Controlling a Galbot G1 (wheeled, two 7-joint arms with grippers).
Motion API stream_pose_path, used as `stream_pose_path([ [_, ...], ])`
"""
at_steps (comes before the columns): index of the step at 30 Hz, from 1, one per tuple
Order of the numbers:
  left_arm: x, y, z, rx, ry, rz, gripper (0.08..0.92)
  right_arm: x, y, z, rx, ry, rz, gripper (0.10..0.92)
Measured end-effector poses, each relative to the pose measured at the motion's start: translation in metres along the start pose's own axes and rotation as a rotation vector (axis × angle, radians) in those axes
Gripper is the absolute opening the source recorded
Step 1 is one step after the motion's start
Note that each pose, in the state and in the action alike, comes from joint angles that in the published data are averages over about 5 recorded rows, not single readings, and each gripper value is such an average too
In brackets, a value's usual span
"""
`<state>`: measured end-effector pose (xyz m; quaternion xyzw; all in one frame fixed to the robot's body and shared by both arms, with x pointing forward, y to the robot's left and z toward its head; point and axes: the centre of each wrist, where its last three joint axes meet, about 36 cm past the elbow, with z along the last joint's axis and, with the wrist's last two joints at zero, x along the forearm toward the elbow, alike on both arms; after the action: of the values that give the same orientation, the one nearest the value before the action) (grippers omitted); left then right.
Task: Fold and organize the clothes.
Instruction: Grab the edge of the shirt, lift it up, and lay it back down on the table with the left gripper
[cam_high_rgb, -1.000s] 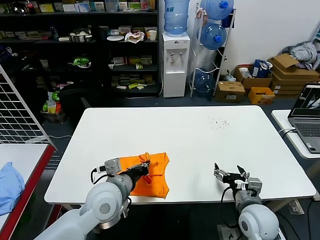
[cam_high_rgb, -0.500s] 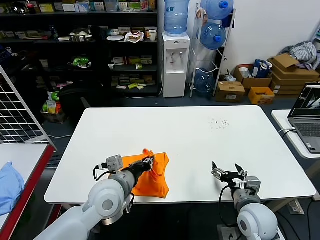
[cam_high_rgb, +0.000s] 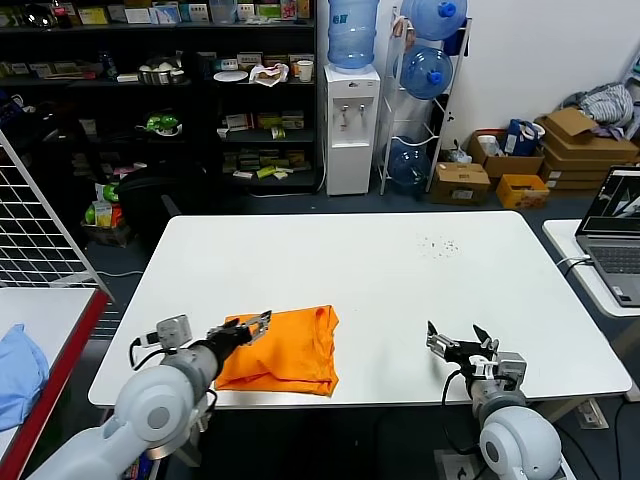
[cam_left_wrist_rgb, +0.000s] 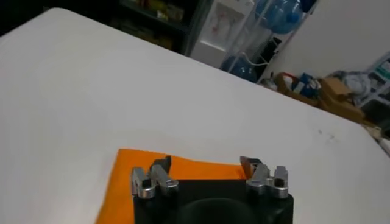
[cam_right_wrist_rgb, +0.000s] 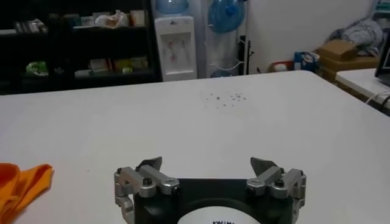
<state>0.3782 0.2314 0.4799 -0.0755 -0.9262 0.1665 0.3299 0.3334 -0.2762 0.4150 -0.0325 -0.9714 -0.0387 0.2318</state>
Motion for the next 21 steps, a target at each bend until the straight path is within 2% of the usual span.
stream_pose_path([
  [4,-0.001,0.035,-0.002,-0.048,0.027,0.0,0.877,0.001,0.0,0.001,0.0,0.001,-0.003,0.921],
  [7,-0.004,0.057,-0.004,-0.076,0.057,0.019,0.914,0.002,0.001,0.002,-0.002,0.001,-0.004,0.921],
  [14,-0.014,0.094,-0.006,-0.104,0.13,0.073,0.921,0.005,-0.001,0.002,-0.003,-0.004,0.002,0.921],
  [21,-0.024,0.117,-0.008,-0.111,0.171,0.102,0.921,0.006,0.0,0.004,-0.006,-0.003,0.003,0.921],
])
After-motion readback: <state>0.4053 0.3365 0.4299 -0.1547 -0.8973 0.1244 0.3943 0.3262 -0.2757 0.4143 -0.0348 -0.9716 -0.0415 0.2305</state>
